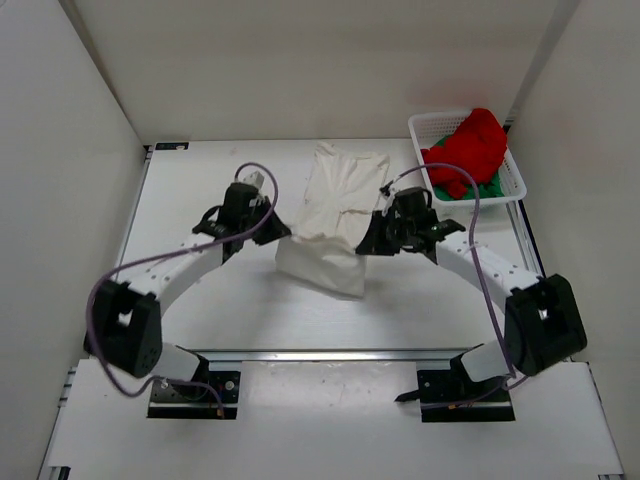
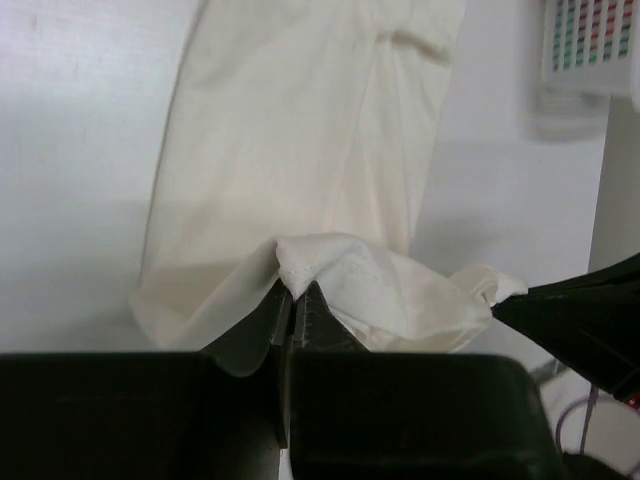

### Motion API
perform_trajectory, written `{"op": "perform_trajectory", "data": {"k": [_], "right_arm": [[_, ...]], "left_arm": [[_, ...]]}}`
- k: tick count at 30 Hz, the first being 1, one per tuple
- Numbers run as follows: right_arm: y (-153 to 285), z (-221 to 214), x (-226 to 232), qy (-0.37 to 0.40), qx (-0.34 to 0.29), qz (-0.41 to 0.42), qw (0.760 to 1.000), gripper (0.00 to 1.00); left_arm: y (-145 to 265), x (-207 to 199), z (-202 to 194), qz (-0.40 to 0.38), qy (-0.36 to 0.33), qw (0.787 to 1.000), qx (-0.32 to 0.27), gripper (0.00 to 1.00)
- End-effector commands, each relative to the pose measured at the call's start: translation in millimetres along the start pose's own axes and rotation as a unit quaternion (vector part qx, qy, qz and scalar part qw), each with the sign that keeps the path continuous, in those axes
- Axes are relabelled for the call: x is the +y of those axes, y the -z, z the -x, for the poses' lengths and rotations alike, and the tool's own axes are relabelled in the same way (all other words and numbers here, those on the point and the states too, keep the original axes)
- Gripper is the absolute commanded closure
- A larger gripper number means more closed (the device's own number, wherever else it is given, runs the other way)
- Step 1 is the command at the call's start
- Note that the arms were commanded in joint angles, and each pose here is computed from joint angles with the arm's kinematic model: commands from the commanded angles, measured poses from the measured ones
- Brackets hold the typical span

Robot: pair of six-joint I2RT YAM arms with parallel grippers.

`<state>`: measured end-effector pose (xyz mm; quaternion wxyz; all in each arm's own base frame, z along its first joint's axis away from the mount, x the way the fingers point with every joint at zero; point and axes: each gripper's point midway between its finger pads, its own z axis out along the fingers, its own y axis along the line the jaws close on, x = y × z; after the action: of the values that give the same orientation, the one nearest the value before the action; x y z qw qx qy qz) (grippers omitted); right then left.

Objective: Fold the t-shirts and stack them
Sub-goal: Fold the folded rectangular tshirt in 1/3 of the way, then grab one side of the 2/3 rectangular tshirt with both arms

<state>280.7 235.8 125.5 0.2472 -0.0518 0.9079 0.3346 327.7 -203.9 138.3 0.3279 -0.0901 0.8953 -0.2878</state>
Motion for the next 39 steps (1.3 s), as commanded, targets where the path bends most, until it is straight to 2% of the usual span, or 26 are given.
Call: {"op": "perform_trajectory", "data": {"k": [1, 4, 8, 11, 13, 16, 19, 20, 22, 25, 28, 30, 33, 36, 39], "right_arm": [[-11, 45, -30, 0.005, -0.035, -0.016, 0.999, 1.0], [-22, 73, -57, -0.008, -0.042, -0.026, 0.999, 1.0], [-30, 101, -90, -0.034, -0.066, -0.046, 0.996, 1.0], [-42, 117, -108, -0.051, -0.071, -0.047, 0.995, 1.0], [-48, 127, -113, -0.05, -0.072, -0.045, 0.995, 1.0], [-63, 135, -116, -0.048, -0.065, -0.041, 0.996, 1.0], [-75, 141, -120, -0.05, -0.056, -0.04, 0.996, 0.99], [-77, 143, -122, -0.056, -0.052, -0.043, 0.996, 0.98], [-75, 147, -123, -0.056, -0.051, -0.049, 0.996, 0.89], [-59, 161, -112, -0.038, -0.077, -0.065, 0.994, 0.74], [-44, 148, -93, -0.026, -0.089, -0.077, 0.993, 0.69], [-41, 122, -86, -0.028, -0.091, -0.083, 0.992, 0.68], [-48, 87, -62, -0.005, -0.082, -0.053, 0.995, 0.78], [-66, 45, -57, 0.001, -0.029, -0.037, 0.999, 0.89], [-78, 6, -69, -0.001, 0.017, -0.061, 0.998, 0.98]], "left_arm": [[-24, -23, 66, 0.002, 0.0, 0.996, -0.084, 1.0], [-66, -12, 84, 0.021, 0.013, 0.997, -0.072, 1.0], [-97, -10, 95, 0.036, 0.009, 0.997, -0.064, 0.99], [-120, -9, 110, 0.047, 0.005, 0.997, -0.067, 0.94], [-140, -3, 106, 0.054, 0.009, 0.997, -0.051, 0.92], [-154, 4, 110, 0.064, 0.012, 0.997, -0.048, 0.81], [-158, 10, 115, 0.062, 0.031, 0.996, -0.05, 0.62], [-156, 13, 117, 0.057, 0.038, 0.996, -0.049, 0.6], [-144, 1, 126, 0.038, 0.042, 0.996, -0.07, 0.49], [-114, -12, 129, 0.021, 0.037, 0.994, -0.105, 0.44], [-88, -18, 102, -0.002, 0.042, 0.993, -0.108, 0.49], [-82, -14, 69, -0.009, 0.034, 0.995, -0.091, 0.51], [-94, 14, 30, 0.018, 0.037, 0.998, -0.051, 0.51], [-109, 43, 0, 0.034, 0.054, 0.998, 0.002, 0.54], [-108, 71, -23, 0.057, 0.07, 0.996, 0.027, 0.56]]}}
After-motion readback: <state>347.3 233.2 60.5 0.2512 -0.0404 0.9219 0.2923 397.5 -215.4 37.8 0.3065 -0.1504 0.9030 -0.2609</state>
